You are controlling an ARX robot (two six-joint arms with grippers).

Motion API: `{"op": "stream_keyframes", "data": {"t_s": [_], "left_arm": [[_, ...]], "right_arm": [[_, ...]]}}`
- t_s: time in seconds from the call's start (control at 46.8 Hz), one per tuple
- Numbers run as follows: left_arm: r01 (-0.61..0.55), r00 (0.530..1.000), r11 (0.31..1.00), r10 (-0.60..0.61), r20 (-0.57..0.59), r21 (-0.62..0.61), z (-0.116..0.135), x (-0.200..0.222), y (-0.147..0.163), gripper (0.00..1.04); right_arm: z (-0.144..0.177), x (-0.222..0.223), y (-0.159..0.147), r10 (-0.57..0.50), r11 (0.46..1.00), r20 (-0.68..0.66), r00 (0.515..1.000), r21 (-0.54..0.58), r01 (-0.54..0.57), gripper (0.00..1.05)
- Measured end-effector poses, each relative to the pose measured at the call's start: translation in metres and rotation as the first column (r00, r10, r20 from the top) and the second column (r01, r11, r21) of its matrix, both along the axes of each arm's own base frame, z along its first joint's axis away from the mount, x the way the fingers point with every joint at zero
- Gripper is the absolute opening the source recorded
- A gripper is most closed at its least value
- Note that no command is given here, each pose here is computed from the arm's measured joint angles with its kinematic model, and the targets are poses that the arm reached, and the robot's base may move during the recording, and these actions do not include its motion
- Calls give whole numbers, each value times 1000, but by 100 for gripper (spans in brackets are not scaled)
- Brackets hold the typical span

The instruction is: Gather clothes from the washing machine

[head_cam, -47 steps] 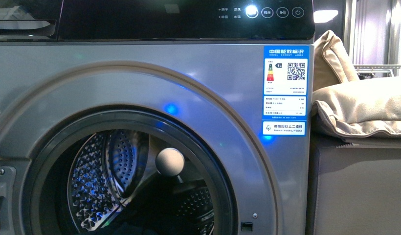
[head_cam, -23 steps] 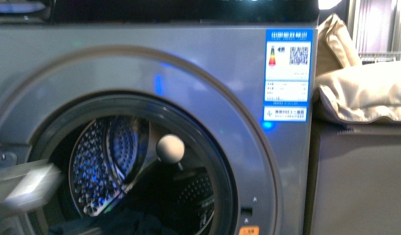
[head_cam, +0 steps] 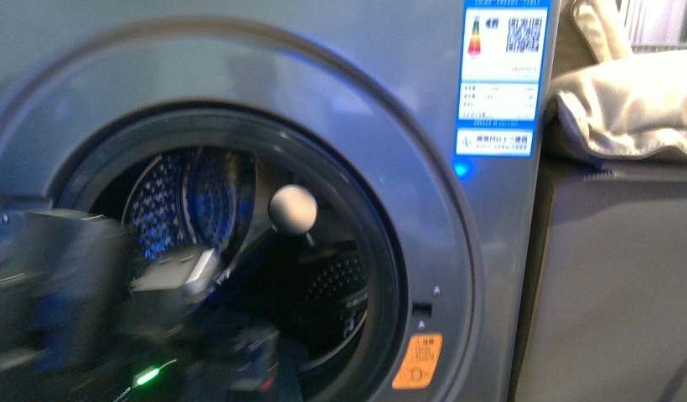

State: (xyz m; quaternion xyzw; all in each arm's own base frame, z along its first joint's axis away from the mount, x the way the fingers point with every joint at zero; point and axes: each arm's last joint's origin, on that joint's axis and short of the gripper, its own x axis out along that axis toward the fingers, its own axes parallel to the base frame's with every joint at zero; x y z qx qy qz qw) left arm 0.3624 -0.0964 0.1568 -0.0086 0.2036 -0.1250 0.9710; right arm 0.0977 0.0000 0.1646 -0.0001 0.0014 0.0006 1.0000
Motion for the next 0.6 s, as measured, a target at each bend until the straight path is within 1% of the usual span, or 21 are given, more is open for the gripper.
{"op": "stream_keyframes", "data": {"t_s": [0.213, 0.384, 0.598], "left_arm": [[-9, 1000, 999, 10, -9, 43, -6, 24, -11, 98], [-21, 1000, 995, 23, -16, 101, -14, 40, -16, 98], [-37, 999, 977, 44, -27, 210, -33, 50, -17, 98]], "right_arm": [[0, 0, 0, 0, 1000, 0, 1000, 0, 0, 97], [0, 0, 0, 0, 1000, 0, 1000, 0, 0, 97], [0, 0, 0, 0, 1000, 0, 1000, 0, 0, 97]]}}
